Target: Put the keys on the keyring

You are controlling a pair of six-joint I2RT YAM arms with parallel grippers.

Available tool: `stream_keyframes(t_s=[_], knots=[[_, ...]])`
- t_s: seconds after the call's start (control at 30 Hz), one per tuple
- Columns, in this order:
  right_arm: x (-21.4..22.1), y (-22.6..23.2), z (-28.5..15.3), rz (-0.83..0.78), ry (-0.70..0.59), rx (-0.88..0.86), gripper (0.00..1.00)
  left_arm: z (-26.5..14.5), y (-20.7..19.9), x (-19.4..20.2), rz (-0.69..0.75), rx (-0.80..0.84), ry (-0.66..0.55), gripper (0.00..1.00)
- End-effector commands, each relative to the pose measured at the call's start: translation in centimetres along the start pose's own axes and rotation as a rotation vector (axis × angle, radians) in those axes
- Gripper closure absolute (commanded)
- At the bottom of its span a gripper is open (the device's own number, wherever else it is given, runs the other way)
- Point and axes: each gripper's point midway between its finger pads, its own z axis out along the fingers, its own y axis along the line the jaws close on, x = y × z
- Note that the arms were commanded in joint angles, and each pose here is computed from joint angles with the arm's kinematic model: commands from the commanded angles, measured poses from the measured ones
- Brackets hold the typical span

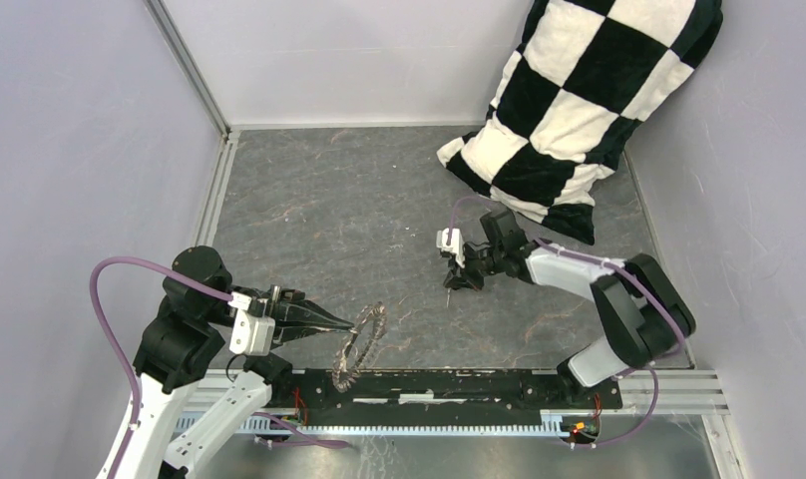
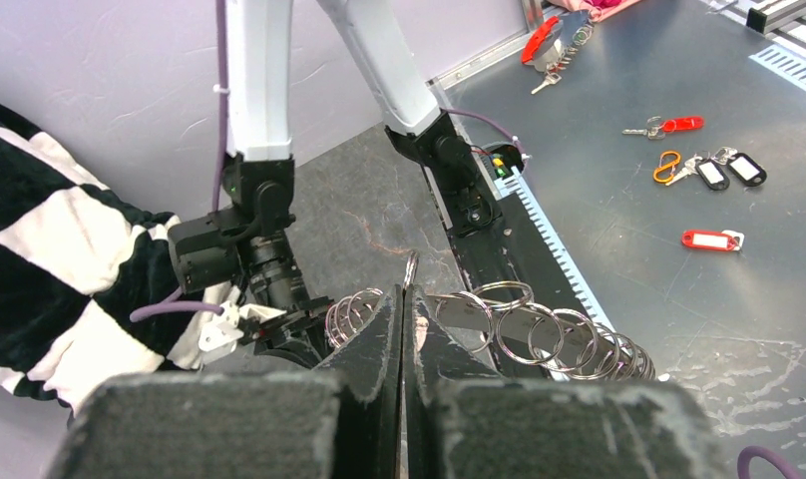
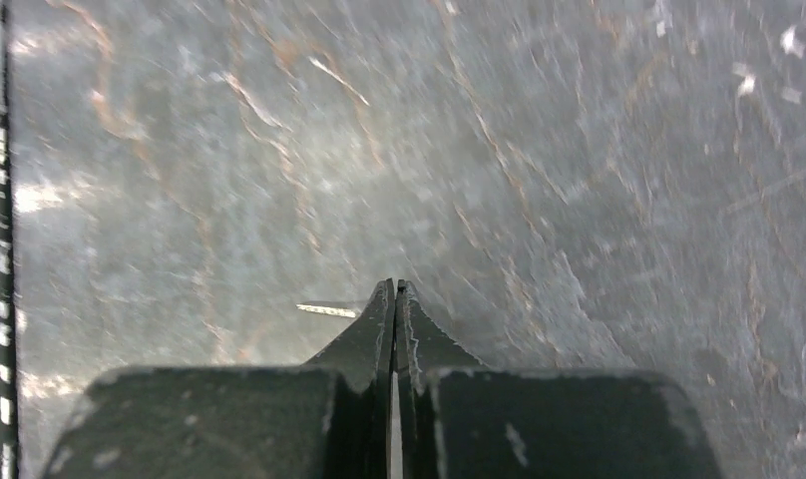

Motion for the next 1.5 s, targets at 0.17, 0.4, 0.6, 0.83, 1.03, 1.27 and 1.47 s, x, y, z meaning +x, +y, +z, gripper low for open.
stream_keyframes(t_s=[0.17,0.4,0.6,0.83,1.03,1.27,1.47], knots=[[-8.6,4.0,-2.2,-0.203,-0.280,0.117,0.99,0.0,0.0,0.3,0.018,0.009,0.010,0.98],[-14.5,9.7,-5.1,-0.343,-0.484,0.102,1.00,0.2,-0.5,1.2,-0.011,0.028,0.007,0.98],[-14.0,11.2,-4.7,-0.317,-0.474,0.048,1.00,0.2,-0.6,1.4,-0.026,0.033,0.005,0.98],[-9.5,8.3,-1.3,-0.158,-0.318,0.141,1.00,0.2,-0.7,1.3,-0.030,0.036,0.003,0.98],[-4.8,4.7,2.1,-0.060,-0.078,0.217,1.00,0.1,-0.6,1.1,-0.018,0.031,0.004,0.98],[-4.0,3.4,5.7,-0.024,0.045,0.163,1.00,0.1,-0.6,0.8,-0.009,0.024,0.005,0.98],[-4.2,2.7,6.5,-0.013,0.085,0.153,0.84,0.0,-0.5,0.6,-0.003,0.017,0.007,0.98]])
